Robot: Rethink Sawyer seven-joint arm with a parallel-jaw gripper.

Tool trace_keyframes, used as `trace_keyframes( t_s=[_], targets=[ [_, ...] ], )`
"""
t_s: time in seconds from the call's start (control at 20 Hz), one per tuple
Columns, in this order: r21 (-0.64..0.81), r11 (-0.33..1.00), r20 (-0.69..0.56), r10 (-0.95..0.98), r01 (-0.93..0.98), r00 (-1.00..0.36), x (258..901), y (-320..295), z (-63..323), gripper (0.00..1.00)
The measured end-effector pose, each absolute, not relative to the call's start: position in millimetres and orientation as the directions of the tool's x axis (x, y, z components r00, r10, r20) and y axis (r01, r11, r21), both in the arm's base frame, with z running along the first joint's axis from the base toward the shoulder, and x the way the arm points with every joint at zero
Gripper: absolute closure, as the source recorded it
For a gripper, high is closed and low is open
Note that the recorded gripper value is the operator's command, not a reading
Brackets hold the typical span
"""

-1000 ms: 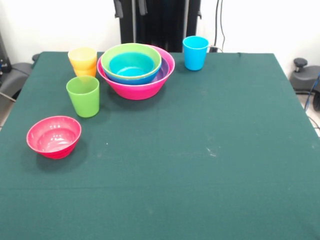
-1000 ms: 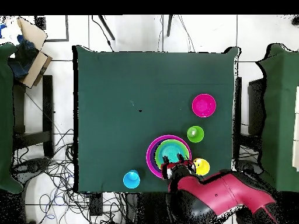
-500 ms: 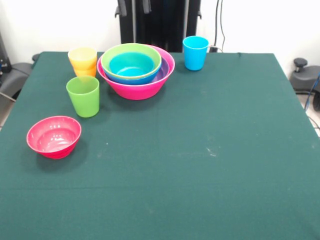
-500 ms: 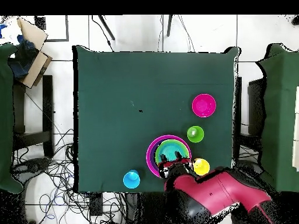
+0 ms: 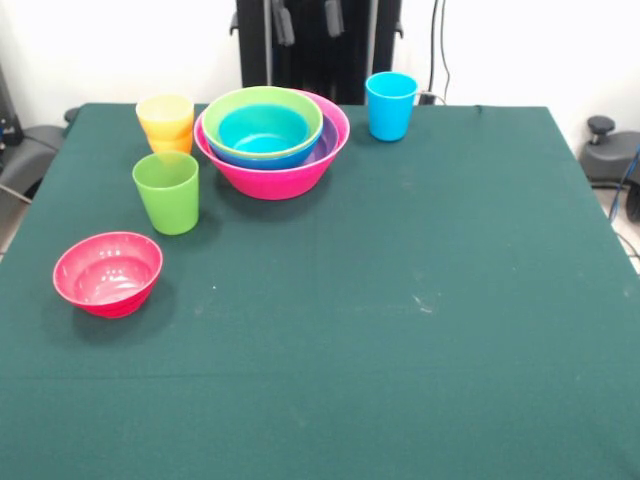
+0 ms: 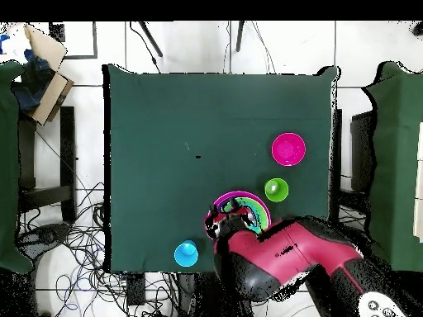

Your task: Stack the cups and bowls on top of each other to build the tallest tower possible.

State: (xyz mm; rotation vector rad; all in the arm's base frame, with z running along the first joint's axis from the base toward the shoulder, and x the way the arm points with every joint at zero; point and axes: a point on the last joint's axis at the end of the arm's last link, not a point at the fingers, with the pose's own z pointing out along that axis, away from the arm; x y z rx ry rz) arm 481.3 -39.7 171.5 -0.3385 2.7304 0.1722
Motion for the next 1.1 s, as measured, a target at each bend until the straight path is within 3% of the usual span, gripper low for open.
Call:
trace_keyframes(
  t_s=[1.1],
  targets=[
    [0.16,0.955,-0.375,-0.174,-0.248,-0.91,702.3,-5.2,189.7,0.0]
  ],
)
